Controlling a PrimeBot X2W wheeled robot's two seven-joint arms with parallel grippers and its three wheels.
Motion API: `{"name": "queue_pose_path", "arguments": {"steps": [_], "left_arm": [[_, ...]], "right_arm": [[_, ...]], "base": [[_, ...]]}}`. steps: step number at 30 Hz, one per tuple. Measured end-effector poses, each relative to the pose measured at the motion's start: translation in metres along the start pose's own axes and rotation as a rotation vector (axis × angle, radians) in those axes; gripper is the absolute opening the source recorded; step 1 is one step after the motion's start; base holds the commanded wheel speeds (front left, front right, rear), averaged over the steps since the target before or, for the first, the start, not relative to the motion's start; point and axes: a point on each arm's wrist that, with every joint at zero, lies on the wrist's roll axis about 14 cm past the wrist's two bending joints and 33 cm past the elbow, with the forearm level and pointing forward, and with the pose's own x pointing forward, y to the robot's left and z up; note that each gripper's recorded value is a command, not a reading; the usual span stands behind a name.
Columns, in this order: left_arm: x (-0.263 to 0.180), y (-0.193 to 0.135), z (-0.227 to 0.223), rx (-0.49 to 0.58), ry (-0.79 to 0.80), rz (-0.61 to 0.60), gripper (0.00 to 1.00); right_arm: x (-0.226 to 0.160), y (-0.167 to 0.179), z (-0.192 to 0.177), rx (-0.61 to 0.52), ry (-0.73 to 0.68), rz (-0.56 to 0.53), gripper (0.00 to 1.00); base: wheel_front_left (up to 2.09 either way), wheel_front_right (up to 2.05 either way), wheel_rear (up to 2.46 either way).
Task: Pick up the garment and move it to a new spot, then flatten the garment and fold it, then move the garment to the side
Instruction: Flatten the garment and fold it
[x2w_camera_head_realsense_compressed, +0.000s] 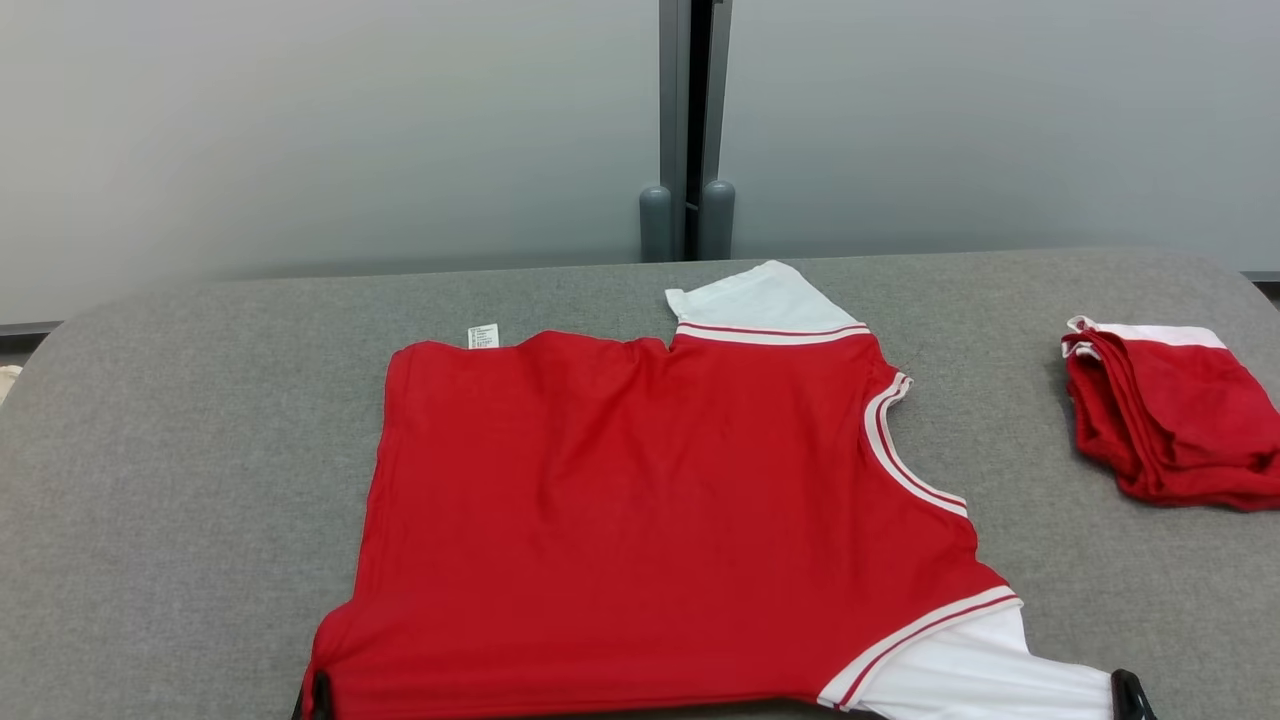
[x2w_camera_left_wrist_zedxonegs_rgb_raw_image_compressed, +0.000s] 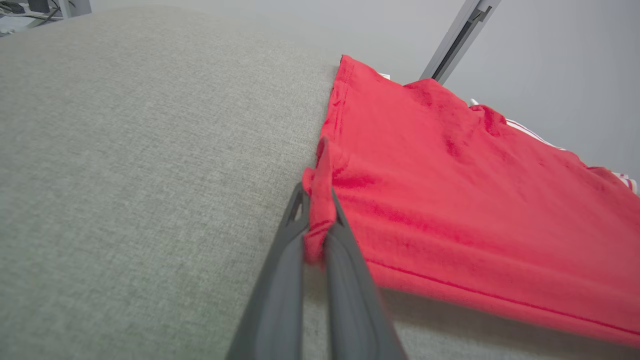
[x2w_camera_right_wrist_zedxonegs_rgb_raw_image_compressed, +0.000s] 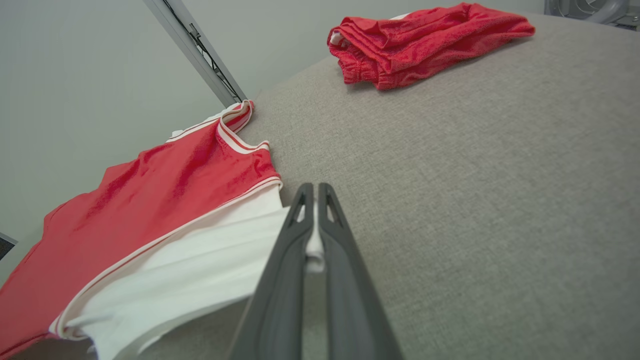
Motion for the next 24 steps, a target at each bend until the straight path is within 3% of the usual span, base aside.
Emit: {"name": "queue_pose_path", "arguments": {"steps": [5,15,24], "left_arm": [[0.007,-0.007,0.014,0.000,-0.041,-0.013,0.00],[0.066,-0.035,0.033,0.016,-0.060,-0.065,0.00],[0.113,-0.037,0.041,0.060,-0.049,-0.053,0.00]], "right_arm": [[0.012,0.013,0.009,0.007,-0.027,0.034,0.00],[0.096,0.064,0.030,-0.003,-0.076,0.126,0.00],[0.161,0.107,0.031,-0.065,-0.065,0.198,0.00]], "base": [[0.00,0.00,0.00],[0.00,0.00,0.00],[0.00,0.00,0.00]]}}
